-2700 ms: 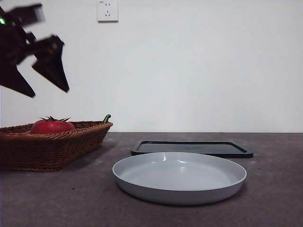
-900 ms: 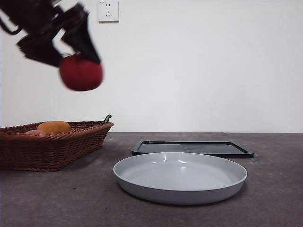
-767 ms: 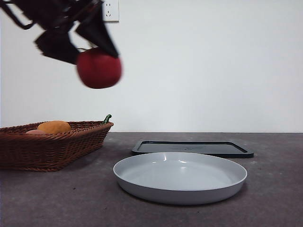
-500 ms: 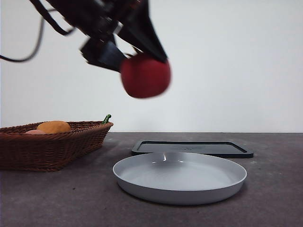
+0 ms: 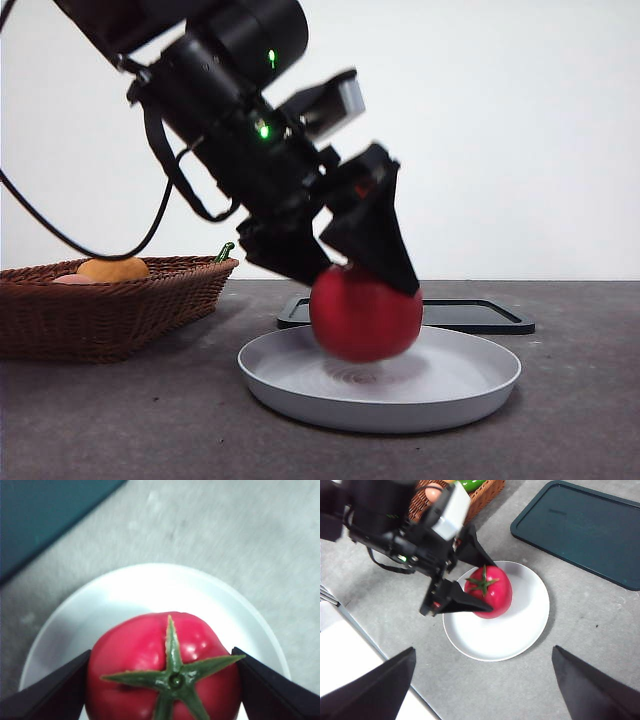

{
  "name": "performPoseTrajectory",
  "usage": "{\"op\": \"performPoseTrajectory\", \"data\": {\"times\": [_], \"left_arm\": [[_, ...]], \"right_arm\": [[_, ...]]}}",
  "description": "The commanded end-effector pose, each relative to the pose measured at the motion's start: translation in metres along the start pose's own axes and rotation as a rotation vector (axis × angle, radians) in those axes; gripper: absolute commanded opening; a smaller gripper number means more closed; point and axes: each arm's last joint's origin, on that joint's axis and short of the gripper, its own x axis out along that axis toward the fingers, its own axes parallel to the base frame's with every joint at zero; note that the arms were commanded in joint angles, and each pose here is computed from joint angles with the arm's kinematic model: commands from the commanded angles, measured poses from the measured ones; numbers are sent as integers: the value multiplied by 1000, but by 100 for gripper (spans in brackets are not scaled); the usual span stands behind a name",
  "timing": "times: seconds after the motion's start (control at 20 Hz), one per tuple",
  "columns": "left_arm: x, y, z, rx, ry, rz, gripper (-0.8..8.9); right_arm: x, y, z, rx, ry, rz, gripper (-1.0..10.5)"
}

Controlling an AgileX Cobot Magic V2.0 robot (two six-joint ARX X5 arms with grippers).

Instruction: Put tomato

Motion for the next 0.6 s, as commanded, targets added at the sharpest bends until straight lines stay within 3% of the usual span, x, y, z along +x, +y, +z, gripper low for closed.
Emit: {"op": "performPoseTrajectory", "data": {"times": [0.05,0.3,0.45,0.6], "left_arm": [[8,-1,1,22,1,-6,303],[11,-1,-1,18,13,-8,317],[11,-2,-1,13,14,-10,445],[11,-2,-1,11,14,-10,469]], "right_arm": [[-2,2,5,-18,-17,5,433],[-2,2,5,-18,-17,4,433],[-2,2,5,-18,-17,4,433],[-2,2,5,-18,-17,4,433]]}}
